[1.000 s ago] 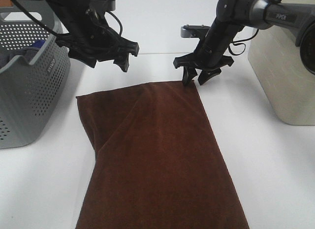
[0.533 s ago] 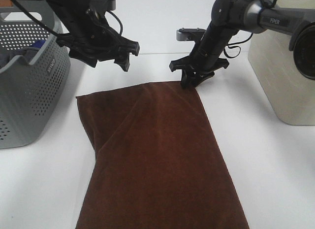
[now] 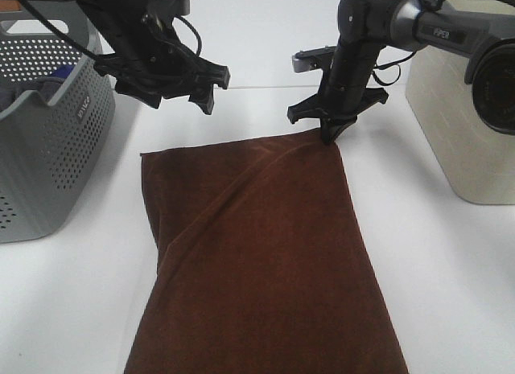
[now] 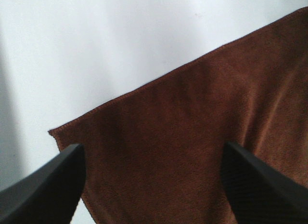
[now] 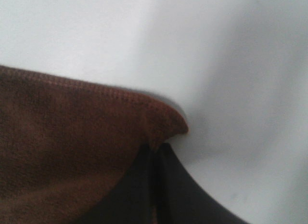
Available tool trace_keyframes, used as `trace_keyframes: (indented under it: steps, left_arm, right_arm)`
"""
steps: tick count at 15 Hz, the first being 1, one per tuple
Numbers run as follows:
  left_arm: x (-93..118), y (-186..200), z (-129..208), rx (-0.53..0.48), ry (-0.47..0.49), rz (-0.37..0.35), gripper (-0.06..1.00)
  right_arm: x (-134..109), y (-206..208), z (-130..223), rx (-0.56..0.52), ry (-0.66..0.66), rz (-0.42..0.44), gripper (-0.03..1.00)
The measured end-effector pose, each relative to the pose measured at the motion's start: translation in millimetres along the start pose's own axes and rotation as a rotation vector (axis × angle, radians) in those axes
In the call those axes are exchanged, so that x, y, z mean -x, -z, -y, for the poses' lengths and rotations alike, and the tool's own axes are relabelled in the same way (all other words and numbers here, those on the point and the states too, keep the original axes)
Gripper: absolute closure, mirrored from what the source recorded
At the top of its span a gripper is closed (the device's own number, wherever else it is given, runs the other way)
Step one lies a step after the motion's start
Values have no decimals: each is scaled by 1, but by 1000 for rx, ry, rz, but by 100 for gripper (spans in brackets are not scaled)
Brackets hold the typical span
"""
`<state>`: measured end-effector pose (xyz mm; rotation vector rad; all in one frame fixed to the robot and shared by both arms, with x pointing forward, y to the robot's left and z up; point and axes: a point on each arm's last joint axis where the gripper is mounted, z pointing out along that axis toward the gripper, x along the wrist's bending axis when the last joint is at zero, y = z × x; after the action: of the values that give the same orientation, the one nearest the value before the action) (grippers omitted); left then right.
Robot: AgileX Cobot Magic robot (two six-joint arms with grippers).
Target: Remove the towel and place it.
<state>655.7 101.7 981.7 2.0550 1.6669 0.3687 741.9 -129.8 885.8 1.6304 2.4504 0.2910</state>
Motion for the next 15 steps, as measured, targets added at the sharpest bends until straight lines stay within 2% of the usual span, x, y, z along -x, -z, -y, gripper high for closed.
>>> trace_keyframes:
  steps: [6,10,12,15]
  left_arm:
    - [4,-41,-4,-9,6,5,21]
    - [4,-69,-25,-1,19,0,21]
    - [-4,-84,-32,-29,38,-19,21]
    - [-27,-106,-29,-140,76,-70,28]
  right_arm:
    - [14,23,-11,22,-4,115,97]
    - [41,23,-7,9,-96,94,97]
    - [43,23,-7,11,-97,97,97]
    - [42,22,-7,17,-100,92,97]
